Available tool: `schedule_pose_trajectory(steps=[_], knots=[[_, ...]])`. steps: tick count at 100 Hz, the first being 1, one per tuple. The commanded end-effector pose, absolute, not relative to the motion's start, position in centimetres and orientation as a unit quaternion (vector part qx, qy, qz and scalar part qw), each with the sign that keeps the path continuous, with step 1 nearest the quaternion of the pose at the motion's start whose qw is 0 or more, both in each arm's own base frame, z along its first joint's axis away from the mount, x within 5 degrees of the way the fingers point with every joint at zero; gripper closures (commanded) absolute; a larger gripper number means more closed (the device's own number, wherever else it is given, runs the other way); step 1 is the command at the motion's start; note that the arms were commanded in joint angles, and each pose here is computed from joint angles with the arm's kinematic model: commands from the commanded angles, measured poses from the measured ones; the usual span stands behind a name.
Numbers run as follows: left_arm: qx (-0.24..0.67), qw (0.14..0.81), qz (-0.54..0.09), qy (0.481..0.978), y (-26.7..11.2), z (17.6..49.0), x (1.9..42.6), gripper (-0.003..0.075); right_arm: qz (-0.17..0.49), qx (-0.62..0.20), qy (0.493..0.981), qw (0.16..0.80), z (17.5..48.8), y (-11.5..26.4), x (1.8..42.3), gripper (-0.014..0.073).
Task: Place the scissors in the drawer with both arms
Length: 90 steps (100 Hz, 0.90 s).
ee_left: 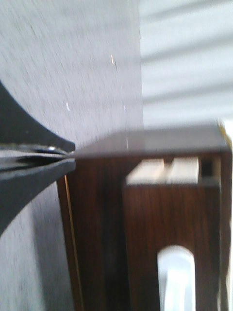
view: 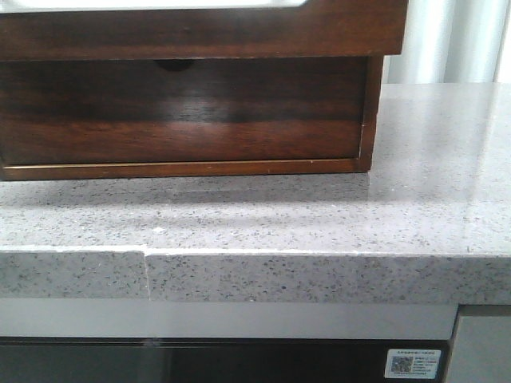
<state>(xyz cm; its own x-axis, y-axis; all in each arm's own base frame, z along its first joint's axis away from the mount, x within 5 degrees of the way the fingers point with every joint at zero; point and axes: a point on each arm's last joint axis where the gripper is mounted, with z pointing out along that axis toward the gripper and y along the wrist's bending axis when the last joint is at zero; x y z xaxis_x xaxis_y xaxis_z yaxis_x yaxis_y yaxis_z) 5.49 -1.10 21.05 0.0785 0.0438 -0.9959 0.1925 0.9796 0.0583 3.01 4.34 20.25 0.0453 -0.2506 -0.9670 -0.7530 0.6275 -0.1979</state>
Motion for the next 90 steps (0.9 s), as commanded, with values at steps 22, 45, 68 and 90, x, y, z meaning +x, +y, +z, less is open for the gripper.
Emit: schedule_pose_trajectory(steps=[22,45,68,90], knots=[[0.018,0.676,0.019,0.736,0.0,19.0,5.4,0.0739,0.206,-0.354,0.647,0.643,21.6,4.2,3.3,0.0651],[0.029,0.639,0.018,0.769,-0.1,18.1,5.3,0.0738,0.206,-0.353,0.647,0.643,21.6,4.2,3.3,0.0651],[0.029,0.639,0.018,0.769,-0.1,18.1,5.3,0.0738,0.206,-0.353,0.647,0.643,21.6,4.2,3.3,0.0651],[0.029,0.639,0.018,0.769,-0.1,18.1,5.3,0.0738,0.206,-0.353,0.647,0.643,21.6,4.2,3.3,0.0651]])
